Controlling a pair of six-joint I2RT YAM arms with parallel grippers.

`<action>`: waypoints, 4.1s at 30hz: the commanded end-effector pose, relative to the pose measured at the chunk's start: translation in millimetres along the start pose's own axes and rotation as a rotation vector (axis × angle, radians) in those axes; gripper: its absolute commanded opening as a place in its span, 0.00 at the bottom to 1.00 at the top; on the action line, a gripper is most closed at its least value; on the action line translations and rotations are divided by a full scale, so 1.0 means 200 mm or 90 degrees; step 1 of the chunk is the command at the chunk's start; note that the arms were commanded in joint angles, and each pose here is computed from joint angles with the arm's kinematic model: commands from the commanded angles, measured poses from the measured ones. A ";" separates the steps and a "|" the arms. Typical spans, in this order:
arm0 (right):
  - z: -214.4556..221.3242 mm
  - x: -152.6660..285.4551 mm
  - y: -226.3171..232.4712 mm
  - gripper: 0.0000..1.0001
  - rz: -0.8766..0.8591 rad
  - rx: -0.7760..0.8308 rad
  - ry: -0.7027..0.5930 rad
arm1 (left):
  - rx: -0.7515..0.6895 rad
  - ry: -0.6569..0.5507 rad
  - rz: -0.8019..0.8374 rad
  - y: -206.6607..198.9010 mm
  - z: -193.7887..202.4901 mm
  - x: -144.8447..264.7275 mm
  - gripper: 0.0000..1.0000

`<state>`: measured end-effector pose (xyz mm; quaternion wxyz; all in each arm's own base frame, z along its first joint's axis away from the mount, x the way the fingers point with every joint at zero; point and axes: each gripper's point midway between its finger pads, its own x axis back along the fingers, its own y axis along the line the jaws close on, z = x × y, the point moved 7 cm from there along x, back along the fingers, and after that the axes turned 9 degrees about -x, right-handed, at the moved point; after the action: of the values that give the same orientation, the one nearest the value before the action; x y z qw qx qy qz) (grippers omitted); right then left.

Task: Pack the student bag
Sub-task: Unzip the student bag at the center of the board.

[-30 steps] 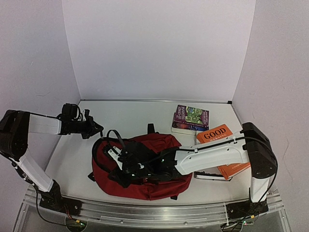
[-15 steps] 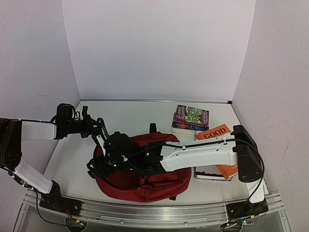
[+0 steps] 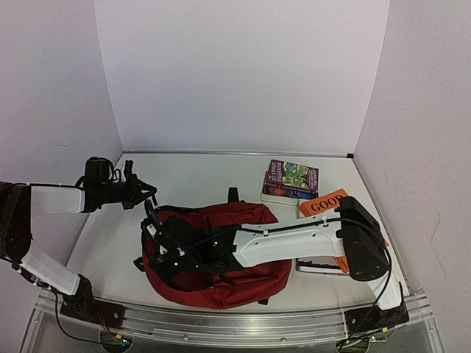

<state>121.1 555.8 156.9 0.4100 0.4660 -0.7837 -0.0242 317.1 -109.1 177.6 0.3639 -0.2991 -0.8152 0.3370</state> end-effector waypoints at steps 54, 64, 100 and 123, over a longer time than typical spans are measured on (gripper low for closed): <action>-0.26 0.78 -0.16 0.00 0.079 -0.150 -0.304 | -0.082 -0.002 -0.098 -0.02 -0.31 -0.41 0.54; -0.26 0.75 -0.55 0.00 0.151 -0.303 -0.309 | 0.058 0.044 -0.227 0.04 0.08 -0.04 0.82; -0.38 0.93 -0.97 0.00 0.286 -0.384 -0.395 | 0.139 0.038 -0.235 -0.04 0.32 0.25 0.00; 0.06 0.73 -1.44 0.00 0.343 -0.511 -0.243 | 0.056 -0.039 -0.083 0.28 -0.42 0.14 0.11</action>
<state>277.8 284.0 124.4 0.3927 0.0396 -0.8620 -0.3179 346.6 -38.2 143.6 0.4719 -0.1550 -0.7774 0.3860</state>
